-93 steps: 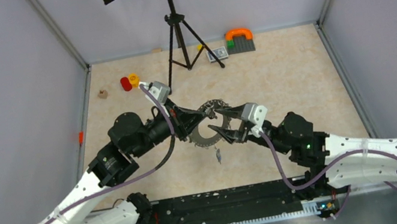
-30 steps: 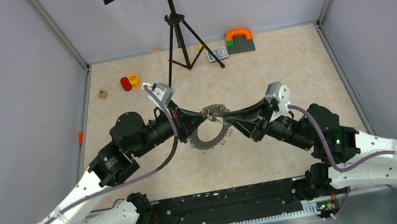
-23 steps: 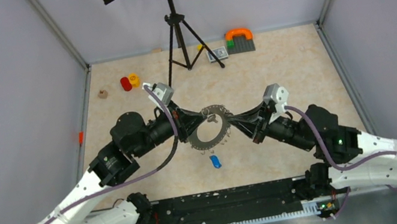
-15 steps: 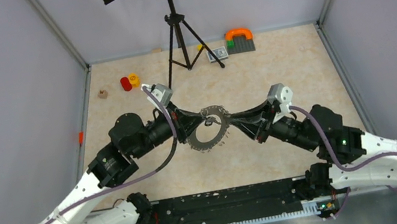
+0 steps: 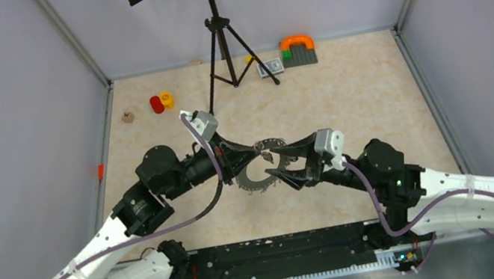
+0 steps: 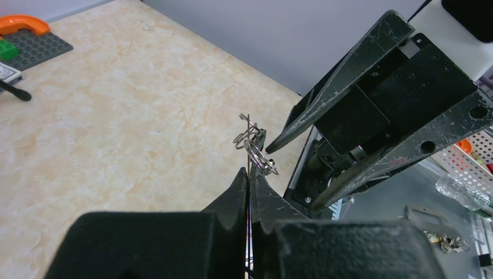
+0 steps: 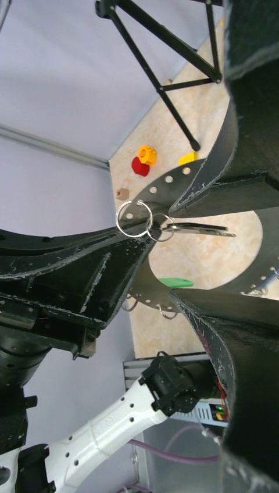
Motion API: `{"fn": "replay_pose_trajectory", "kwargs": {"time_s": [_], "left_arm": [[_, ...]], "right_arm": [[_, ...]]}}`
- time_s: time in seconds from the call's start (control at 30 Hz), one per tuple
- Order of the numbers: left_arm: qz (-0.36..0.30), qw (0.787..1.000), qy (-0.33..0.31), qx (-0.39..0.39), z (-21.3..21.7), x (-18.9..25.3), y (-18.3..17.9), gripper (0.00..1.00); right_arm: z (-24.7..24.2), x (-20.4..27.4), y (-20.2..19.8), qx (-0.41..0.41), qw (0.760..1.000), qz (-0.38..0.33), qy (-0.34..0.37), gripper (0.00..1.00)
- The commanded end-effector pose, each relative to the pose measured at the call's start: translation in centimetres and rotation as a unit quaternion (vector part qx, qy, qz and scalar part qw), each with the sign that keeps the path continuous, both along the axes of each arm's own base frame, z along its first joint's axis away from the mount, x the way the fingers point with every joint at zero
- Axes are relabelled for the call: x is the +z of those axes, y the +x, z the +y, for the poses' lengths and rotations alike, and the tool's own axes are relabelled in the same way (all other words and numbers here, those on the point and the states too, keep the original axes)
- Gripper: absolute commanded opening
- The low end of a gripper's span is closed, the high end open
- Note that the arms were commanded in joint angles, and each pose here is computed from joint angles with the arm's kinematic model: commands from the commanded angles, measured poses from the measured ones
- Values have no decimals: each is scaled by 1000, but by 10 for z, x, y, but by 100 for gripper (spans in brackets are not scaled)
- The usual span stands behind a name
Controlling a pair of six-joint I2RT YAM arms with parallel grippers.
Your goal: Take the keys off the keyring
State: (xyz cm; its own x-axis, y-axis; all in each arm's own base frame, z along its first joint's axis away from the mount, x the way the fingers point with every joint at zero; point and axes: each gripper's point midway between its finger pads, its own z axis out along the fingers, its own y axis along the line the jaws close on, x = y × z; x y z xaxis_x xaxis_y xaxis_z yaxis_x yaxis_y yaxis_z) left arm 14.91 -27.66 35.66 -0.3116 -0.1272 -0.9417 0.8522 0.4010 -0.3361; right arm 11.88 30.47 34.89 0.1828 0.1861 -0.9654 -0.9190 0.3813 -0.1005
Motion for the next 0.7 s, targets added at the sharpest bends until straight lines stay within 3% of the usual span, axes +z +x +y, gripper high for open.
{"fn": "replay_pose_trajectory", "kwargs": {"time_s": [0.0,0.2,0.67], "left_arm": [[-73,995,-58,-39,1,37,-16,0],[-110,989,-83,-58,3,45,-25,0],[-128,985,-94,-64,4,50,-28,0]], "right_arm": [[0,36,-8,15,996,-71,48,47],[3,31,-6,14,997,-66,39,45],[8,17,-1,7,999,-41,28,43]]}}
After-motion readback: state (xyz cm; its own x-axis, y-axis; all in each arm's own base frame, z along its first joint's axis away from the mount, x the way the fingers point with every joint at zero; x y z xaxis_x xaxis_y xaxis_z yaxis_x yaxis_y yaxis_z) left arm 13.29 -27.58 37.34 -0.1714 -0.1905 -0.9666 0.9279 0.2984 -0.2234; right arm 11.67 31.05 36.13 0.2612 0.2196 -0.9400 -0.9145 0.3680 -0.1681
